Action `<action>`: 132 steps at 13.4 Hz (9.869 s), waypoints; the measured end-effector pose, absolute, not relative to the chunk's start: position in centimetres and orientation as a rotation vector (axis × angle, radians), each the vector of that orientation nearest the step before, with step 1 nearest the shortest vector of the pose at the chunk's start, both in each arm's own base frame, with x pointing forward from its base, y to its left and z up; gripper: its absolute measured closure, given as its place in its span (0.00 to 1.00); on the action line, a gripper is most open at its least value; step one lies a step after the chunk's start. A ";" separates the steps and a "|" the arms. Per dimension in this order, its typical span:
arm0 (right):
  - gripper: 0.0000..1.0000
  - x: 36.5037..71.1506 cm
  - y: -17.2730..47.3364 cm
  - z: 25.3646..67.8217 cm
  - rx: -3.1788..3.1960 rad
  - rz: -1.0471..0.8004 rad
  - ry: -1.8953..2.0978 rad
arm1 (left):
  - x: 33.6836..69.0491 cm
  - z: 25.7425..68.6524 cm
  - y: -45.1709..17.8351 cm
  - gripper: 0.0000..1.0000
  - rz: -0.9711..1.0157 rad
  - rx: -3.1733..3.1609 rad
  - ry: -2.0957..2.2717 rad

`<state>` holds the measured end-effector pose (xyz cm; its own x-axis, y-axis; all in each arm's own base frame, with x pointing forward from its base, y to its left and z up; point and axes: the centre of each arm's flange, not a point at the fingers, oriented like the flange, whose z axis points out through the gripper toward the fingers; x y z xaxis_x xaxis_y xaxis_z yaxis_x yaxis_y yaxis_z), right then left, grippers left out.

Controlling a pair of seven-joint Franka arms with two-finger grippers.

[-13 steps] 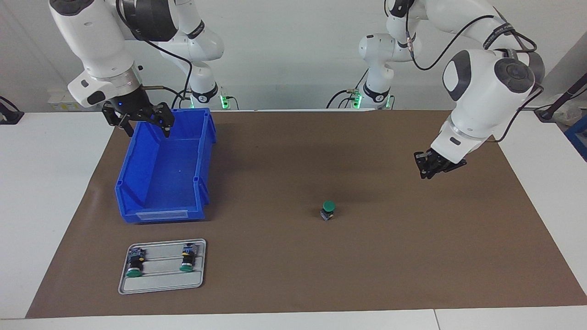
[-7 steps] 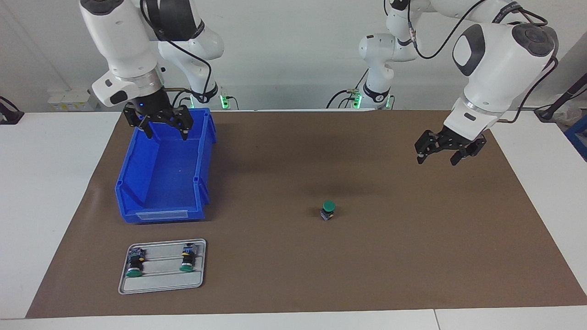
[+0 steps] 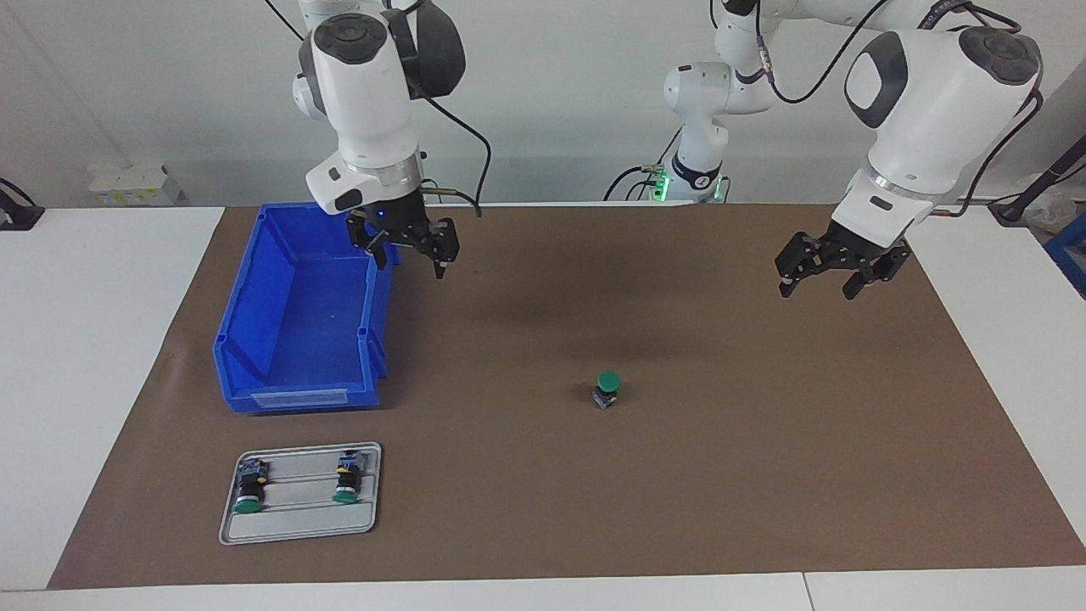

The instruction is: Place and press button with both arms

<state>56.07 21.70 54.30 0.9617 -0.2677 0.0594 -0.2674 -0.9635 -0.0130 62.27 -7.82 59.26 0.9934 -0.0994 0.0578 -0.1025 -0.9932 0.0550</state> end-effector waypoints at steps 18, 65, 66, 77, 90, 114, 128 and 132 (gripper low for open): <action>0.12 59.9 45.5 41.5 -2.990 -0.213 0.719 | 62.2 58.0 -4.9 0.00 0.098 3.136 -0.133; 0.59 57.2 31.2 51.3 -3.019 -0.562 0.475 | 61.5 57.9 -4.1 0.00 0.146 3.106 -0.101; 0.59 56.7 28.4 51.7 -3.046 -0.556 0.433 | 61.5 57.9 -4.1 0.00 0.146 3.106 -0.101; 0.59 56.7 5.4 50.5 -3.127 -0.354 -0.495 | 60.3 56.8 -4.2 0.00 0.070 3.111 -0.107; 0.59 58.3 -4.7 37.8 -2.728 -0.325 -1.232 | 59.5 56.9 -2.5 0.00 0.058 3.114 -0.062; 0.00 57.5 1.6 53.2 -3.116 -0.149 0.117 | 59.5 56.9 -2.5 0.00 0.058 3.114 -0.062; 0.00 56.2 2.4 59.2 -3.148 -0.028 0.181 | 59.5 56.9 -2.5 0.00 0.058 3.114 -0.062; 0.00 56.0 2.4 59.0 -3.161 -0.040 0.178 | 59.5 56.9 -2.5 0.00 0.058 3.114 -0.062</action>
<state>55.96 2.38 59.01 0.9934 -0.1118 0.0263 -0.1125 -0.9934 0.0228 59.48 -2.51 56.91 0.9985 -0.0393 0.0379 -0.0403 -0.9988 0.0261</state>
